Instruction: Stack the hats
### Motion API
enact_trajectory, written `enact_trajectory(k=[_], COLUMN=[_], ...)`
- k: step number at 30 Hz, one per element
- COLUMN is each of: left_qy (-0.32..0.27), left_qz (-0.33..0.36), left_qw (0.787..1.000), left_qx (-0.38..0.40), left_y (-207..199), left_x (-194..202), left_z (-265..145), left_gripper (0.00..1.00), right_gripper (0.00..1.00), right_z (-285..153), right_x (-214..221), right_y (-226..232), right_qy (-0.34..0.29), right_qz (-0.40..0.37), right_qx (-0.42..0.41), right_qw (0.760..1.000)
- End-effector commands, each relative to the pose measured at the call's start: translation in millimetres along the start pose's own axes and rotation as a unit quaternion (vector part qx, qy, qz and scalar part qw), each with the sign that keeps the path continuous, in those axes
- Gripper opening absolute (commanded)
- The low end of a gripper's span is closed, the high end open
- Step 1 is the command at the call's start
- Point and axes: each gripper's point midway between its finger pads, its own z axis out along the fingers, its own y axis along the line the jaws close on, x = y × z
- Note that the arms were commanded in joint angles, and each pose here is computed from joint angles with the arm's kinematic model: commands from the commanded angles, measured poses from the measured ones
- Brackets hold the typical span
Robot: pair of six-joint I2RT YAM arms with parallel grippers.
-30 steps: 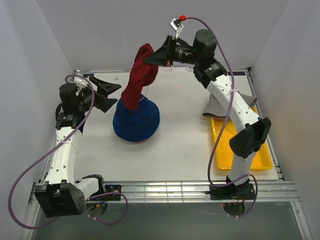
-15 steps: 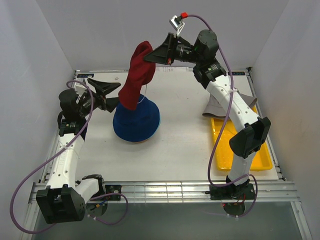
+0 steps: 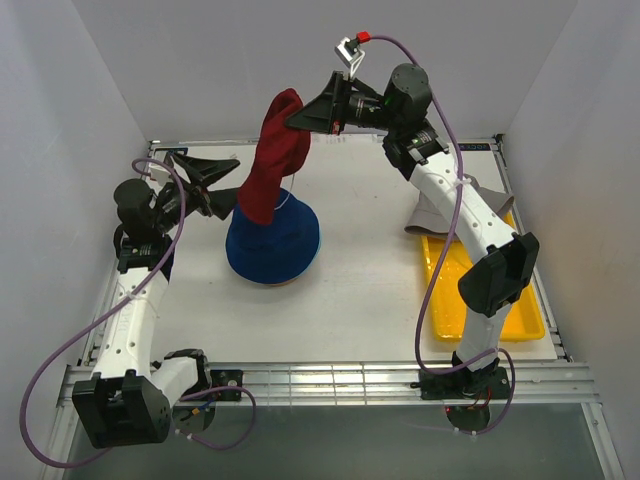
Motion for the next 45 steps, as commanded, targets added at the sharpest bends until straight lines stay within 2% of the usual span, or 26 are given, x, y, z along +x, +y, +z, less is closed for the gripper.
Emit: enact_trajectory(k=[1, 7, 14, 17, 18, 21, 25, 27, 28, 30, 34, 45], left_qy=[0.016, 0.023, 0.027, 0.027, 0.027, 0.026, 0.026, 0.025, 0.026, 0.023, 0.018, 0.006], left_qz=[0.015, 0.015, 0.015, 0.014, 0.013, 0.013, 0.013, 0.014, 0.012, 0.015, 0.039, 0.074], left_qw=[0.999, 0.999, 0.999, 0.999, 0.999, 0.999, 0.999, 1.000, 1.000, 1.000, 0.999, 0.996], left_qx=[0.023, 0.028, 0.032, 0.030, 0.029, 0.026, 0.016, 0.011, 0.007, 0.004, -0.006, -0.042], left_y=[-16.0, -21.8, -23.6, -18.8, -17.5, -11.2, -0.1, 6.4, 9.4, 13.3, 18.8, 39.4], left_x=[12.4, 16.3, 17.9, 17.5, 17.6, 16.4, 15.3, 14.0, 13.7, 12.2, 8.8, 0.8], left_z=[-8.5, -10.6, -11.1, -10.8, -11.0, -10.8, -9.4, -9.0, -8.3, -7.9, -5.8, -3.5], left_gripper=[0.84, 0.83, 0.73, 0.61, 0.53, 0.39, 0.25, 0.21, 0.15, 0.13, 0.00, 0.00], right_gripper=[0.08, 0.08, 0.08, 0.08, 0.08, 0.08, 0.08, 0.08, 0.08, 0.08, 0.08, 0.08], right_z=[0.3, 3.4, 5.4, 5.3, 4.7, 2.5, 0.6, -1.7, -3.3, -5.3, -8.4, -4.1], right_x=[-8.6, -9.5, -5.4, -4.0, -1.8, 1.9, 11.1, 14.5, 19.5, 25.6, 38.2, 50.7], right_y=[21.6, 17.9, 5.1, 2.2, -0.2, -4.3, -12.0, -15.6, -19.8, -23.6, -29.8, -54.4], right_qy=[-0.014, -0.014, -0.011, -0.009, -0.006, -0.001, 0.017, 0.024, 0.031, 0.038, 0.054, 0.083], right_qz=[-0.037, -0.036, -0.035, -0.039, -0.035, -0.033, -0.026, -0.021, -0.019, -0.017, -0.015, 0.007], right_qx=[-0.023, -0.019, -0.002, 0.006, 0.011, 0.025, 0.044, 0.058, 0.068, 0.078, 0.089, 0.131], right_qw=[0.999, 0.999, 0.999, 0.999, 0.999, 0.999, 0.999, 0.998, 0.997, 0.996, 0.994, 0.988])
